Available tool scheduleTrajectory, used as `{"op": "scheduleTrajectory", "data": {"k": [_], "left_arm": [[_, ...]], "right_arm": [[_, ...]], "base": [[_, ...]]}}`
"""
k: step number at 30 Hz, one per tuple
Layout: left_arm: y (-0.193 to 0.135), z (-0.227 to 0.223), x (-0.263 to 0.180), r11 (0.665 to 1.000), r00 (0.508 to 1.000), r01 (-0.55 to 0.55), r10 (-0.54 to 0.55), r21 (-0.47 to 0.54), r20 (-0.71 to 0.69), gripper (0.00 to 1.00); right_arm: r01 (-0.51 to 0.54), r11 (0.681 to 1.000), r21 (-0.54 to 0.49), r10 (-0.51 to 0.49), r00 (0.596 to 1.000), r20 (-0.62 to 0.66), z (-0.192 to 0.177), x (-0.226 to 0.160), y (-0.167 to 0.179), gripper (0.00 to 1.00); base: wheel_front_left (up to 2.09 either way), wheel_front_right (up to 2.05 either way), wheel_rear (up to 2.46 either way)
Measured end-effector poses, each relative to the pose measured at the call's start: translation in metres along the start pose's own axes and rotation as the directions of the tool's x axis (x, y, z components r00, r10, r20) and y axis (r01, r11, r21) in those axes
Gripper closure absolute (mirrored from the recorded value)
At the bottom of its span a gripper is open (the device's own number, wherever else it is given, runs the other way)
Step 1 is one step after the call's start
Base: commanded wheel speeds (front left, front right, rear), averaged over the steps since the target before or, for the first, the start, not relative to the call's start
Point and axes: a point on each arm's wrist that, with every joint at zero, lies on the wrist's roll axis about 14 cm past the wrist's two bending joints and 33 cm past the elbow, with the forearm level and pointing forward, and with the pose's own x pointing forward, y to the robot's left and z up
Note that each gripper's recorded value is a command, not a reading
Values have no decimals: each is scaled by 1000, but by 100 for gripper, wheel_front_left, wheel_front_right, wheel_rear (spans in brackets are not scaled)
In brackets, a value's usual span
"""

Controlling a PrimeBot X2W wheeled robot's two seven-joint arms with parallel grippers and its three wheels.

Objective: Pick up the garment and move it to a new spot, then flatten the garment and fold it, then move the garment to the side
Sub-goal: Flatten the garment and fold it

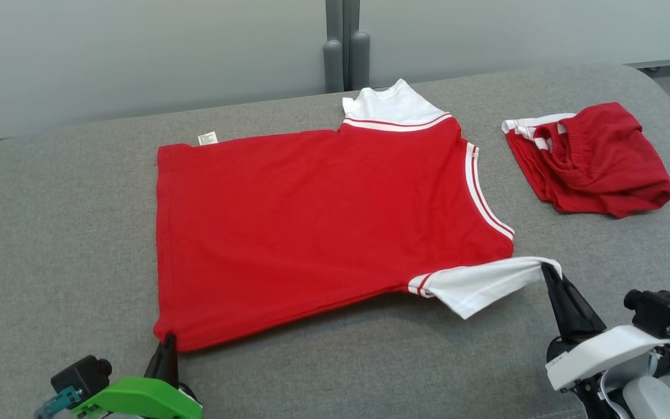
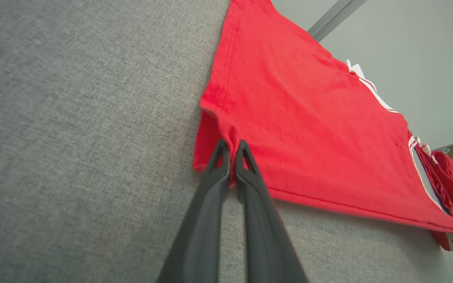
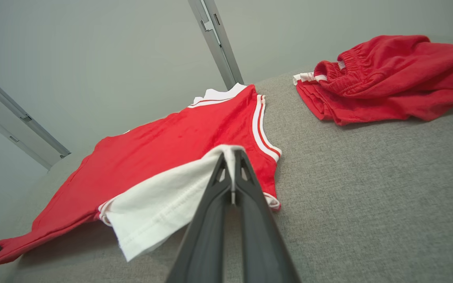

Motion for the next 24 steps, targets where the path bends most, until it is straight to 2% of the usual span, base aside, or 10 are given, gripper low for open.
{"op": "scheduleTrajectory", "data": {"k": [12, 24], "left_arm": [[-55, 40, 52, 987, 991, 111, -118, 118, 59, 100], [-45, 42, 108, 979, 999, 52, -51, 199, -10, 100]], "right_arm": [[-42, 996, -75, 35, 995, -90, 9, 53, 1, 100], [-38, 995, -92, 18, 979, -203, -2, 116, -4, 100]], "base": [[0, 0, 0], [0, 0, 0]]}}
